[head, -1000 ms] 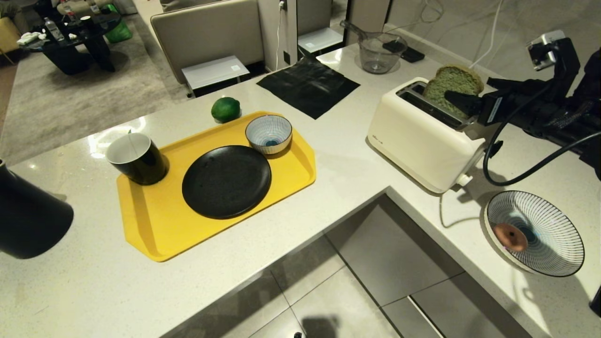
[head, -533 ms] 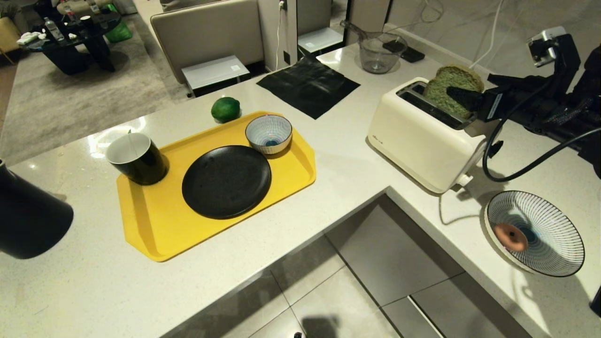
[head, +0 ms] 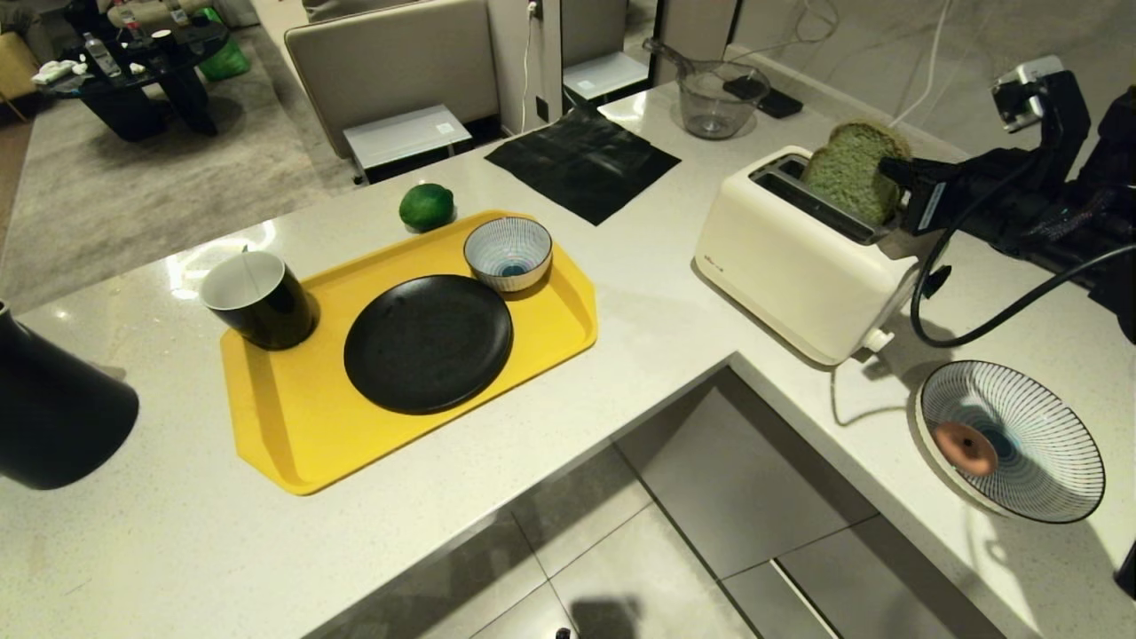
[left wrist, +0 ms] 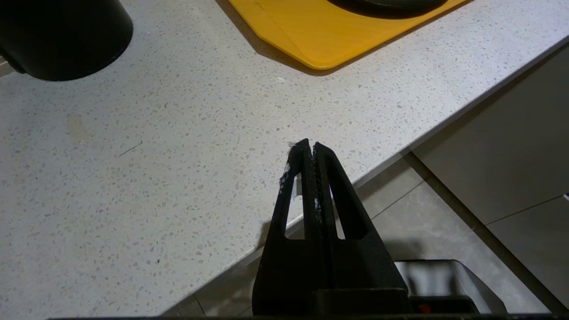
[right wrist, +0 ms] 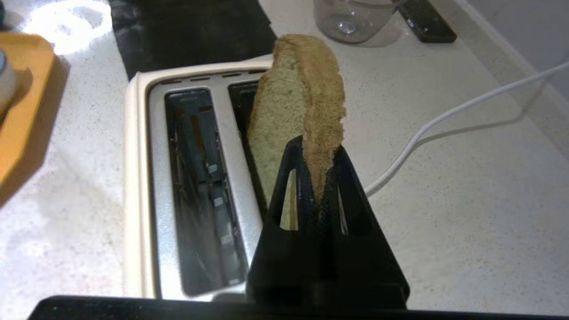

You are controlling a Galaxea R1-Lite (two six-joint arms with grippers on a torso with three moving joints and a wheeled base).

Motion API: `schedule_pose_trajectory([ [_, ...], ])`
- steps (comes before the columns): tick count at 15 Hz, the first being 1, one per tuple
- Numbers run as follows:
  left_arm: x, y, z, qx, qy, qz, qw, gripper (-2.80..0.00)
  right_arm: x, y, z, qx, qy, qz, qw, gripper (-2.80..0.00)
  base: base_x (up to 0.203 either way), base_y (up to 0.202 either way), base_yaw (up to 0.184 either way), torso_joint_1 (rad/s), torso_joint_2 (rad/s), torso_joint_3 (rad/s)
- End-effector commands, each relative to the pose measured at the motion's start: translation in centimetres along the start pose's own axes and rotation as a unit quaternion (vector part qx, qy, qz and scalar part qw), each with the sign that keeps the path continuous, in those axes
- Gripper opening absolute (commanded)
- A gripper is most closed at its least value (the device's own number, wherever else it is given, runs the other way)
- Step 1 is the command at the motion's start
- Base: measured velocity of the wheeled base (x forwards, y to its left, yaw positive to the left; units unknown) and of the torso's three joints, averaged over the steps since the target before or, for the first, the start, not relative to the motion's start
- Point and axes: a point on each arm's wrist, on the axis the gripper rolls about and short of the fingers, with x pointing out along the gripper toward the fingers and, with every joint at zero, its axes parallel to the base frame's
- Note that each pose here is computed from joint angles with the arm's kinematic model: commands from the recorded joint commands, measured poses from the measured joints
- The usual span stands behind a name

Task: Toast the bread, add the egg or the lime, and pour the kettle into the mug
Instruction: Put the baked bread on a plate

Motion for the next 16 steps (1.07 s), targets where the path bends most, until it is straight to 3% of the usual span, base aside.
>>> schedule_pose_trajectory([
  [1,0.0,0.0,0.0,0.0,0.0,0.0,1.0,-2.8,0.0,0.0,0.2,-0.002,-0.004,0.001,1.0,-2.8,0.0,0.0,0.0,0.0,0.0,0.0],
  [4,0.0,0.0,0.0,0.0,0.0,0.0,1.0,-2.8,-0.4,0.1,0.7,-0.016,-0.011,0.001,1.0,-2.8,0.0,0.0,0.0,0.0,0.0,0.0],
  [8,0.0,0.0,0.0,0.0,0.0,0.0,1.0,-2.8,-1.9,0.2,2.1,-0.063,-0.025,-0.004,0.998,-2.8,0.0,0.0,0.0,0.0,0.0,0.0],
  [11,0.0,0.0,0.0,0.0,0.0,0.0,1.0,-2.8,-3.7,0.4,4.1,-0.068,-0.049,-0.011,0.996,-2.8,0.0,0.0,0.0,0.0,0.0,0.0],
  [16,0.0,0.0,0.0,0.0,0.0,0.0,1.0,-2.8,-6.7,0.8,6.4,-0.043,-0.077,-0.017,0.996,-2.8,0.0,0.0,0.0,0.0,0.0,0.0],
])
